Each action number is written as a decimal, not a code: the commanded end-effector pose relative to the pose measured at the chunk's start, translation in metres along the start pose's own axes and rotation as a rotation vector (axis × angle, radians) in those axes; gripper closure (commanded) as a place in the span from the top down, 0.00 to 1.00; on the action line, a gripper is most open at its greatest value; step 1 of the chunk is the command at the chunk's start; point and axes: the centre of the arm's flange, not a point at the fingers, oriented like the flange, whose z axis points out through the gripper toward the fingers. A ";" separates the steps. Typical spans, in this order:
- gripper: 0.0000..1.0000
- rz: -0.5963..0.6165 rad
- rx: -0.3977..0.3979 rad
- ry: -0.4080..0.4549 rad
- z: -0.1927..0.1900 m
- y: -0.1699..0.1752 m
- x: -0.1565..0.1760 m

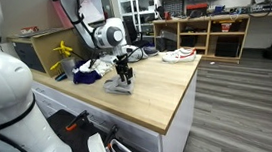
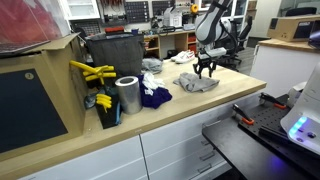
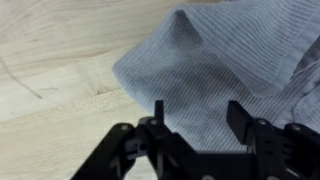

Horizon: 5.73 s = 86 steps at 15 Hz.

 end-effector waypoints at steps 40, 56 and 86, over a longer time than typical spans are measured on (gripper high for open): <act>0.00 0.010 0.233 -0.260 0.005 -0.058 -0.043; 0.00 -0.026 0.250 -0.078 -0.004 -0.027 -0.015; 0.01 0.057 0.323 0.072 -0.017 -0.056 0.012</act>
